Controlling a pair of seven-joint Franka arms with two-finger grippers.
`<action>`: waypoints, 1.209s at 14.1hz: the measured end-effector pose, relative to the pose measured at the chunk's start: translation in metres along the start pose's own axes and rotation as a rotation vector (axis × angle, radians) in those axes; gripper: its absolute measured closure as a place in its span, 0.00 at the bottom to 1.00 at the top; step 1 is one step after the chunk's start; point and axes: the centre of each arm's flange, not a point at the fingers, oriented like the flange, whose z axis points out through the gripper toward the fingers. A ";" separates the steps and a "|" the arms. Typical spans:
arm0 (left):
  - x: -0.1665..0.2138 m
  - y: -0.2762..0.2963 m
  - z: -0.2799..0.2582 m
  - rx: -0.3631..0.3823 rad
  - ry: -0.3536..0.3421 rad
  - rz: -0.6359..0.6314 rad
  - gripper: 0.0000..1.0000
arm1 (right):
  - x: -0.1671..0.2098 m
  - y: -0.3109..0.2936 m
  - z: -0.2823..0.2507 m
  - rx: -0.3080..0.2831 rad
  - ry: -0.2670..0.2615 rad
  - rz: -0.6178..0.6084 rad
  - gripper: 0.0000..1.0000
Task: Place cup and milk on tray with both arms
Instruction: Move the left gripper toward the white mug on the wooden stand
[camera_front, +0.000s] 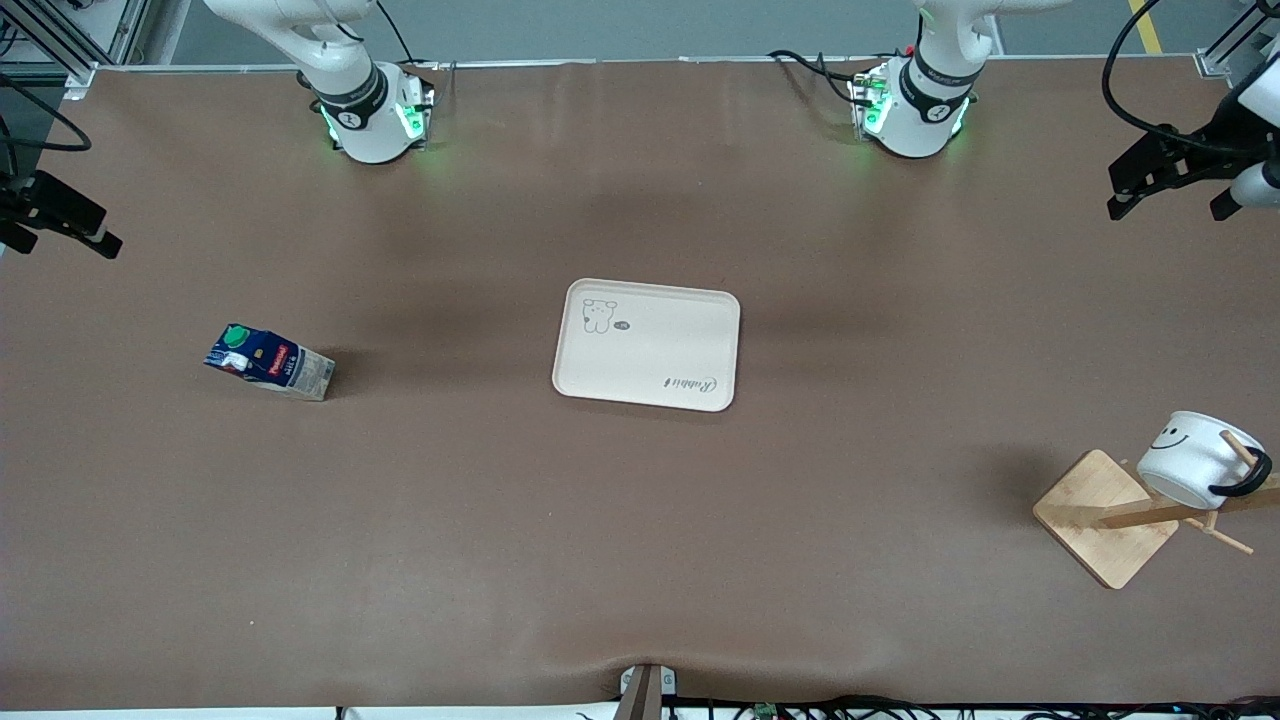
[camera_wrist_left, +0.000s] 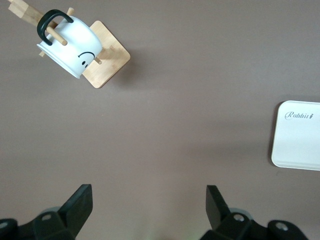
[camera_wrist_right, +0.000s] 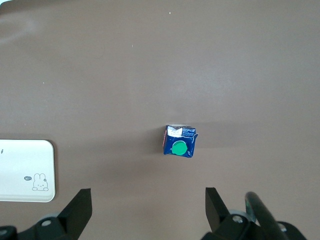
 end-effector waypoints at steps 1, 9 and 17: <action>0.000 -0.002 0.000 0.000 -0.001 -0.004 0.00 | 0.000 0.000 0.000 0.000 0.000 0.000 0.00; 0.013 -0.028 -0.005 -0.007 0.032 -0.053 0.00 | 0.002 0.000 0.004 -0.001 -0.008 0.001 0.00; 0.068 -0.149 0.092 -0.113 0.177 -0.287 0.00 | 0.004 0.001 0.007 -0.001 -0.013 0.002 0.00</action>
